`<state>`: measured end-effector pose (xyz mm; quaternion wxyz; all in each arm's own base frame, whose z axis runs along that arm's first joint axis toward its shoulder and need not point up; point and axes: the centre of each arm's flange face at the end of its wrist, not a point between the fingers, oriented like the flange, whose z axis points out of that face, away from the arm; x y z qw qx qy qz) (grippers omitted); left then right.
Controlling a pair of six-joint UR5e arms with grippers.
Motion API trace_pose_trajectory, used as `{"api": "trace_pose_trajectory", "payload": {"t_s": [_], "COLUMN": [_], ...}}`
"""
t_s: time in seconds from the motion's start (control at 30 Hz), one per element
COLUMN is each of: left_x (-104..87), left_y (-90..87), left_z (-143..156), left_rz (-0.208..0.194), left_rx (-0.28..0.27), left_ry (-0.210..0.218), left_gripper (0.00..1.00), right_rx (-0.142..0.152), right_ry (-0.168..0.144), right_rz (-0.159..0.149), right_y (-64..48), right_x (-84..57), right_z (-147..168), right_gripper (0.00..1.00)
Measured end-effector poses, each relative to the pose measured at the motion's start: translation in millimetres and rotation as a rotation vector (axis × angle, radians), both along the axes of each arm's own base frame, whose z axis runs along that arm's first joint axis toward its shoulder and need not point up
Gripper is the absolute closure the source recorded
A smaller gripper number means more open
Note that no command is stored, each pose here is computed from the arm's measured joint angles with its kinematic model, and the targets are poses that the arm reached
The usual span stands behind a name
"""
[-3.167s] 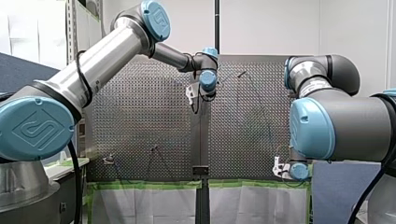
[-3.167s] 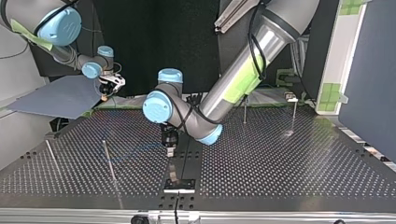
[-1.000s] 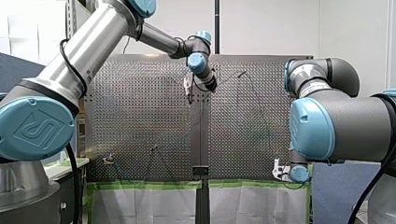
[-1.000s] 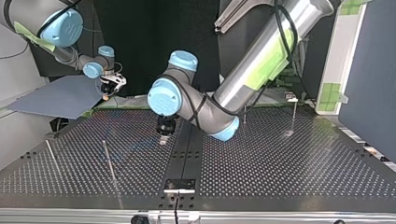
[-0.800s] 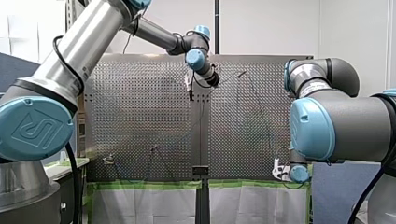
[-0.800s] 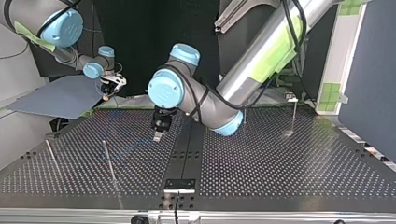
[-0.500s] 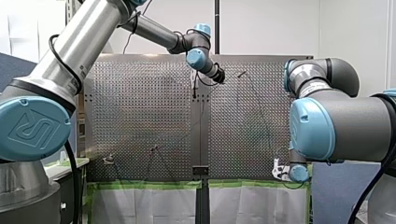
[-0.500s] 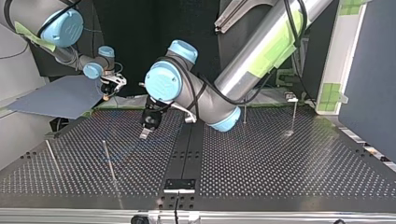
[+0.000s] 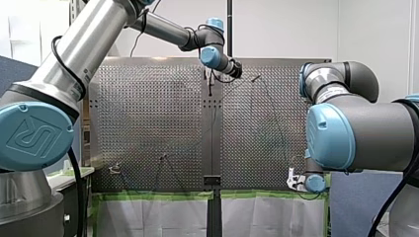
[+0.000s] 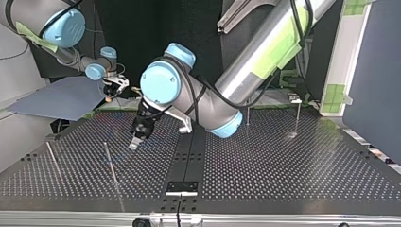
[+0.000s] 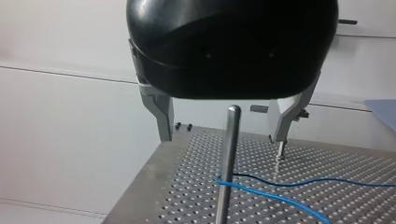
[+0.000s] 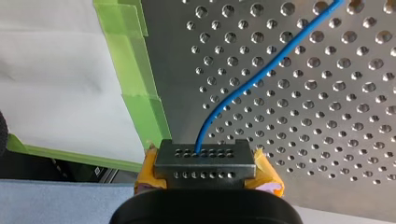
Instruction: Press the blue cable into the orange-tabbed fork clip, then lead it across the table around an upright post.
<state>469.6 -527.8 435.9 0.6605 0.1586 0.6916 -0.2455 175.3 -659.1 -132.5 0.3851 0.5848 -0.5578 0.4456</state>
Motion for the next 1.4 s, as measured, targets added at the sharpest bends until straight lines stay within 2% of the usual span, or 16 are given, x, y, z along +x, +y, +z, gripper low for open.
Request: {"api": "trace_pose_trajectory", "payload": {"t_s": [0.5, 0.7, 0.97, 1.4], "left_x": [-3.4, -2.4, -0.3, -0.1], "left_y": [-2.3, 0.0, 6.3, 7.5], "left_z": [0.8, 0.6, -0.8, -0.1], "left_rz": [-0.004, 0.023, 0.087, 0.097], "left_rx": [-0.008, -0.013, -0.010, -0.010], "left_ry": [0.012, 0.017, 0.030, 0.030], "left_gripper": [0.00, 0.00, 0.00, 0.00], "right_rx": [0.001, 0.004, 0.009, 0.009], "right_ry": [-0.001, -0.002, -0.001, 0.000], "right_rz": [0.003, 0.006, 0.006, 0.006], "right_y": [0.5, 1.0, 1.5, 1.5], "right_x": [2.0, 2.4, 2.2, 2.2], "right_z": [0.0, -0.2, -0.5, -0.5], "right_gripper": [1.00, 1.00, 1.00, 1.00]}}
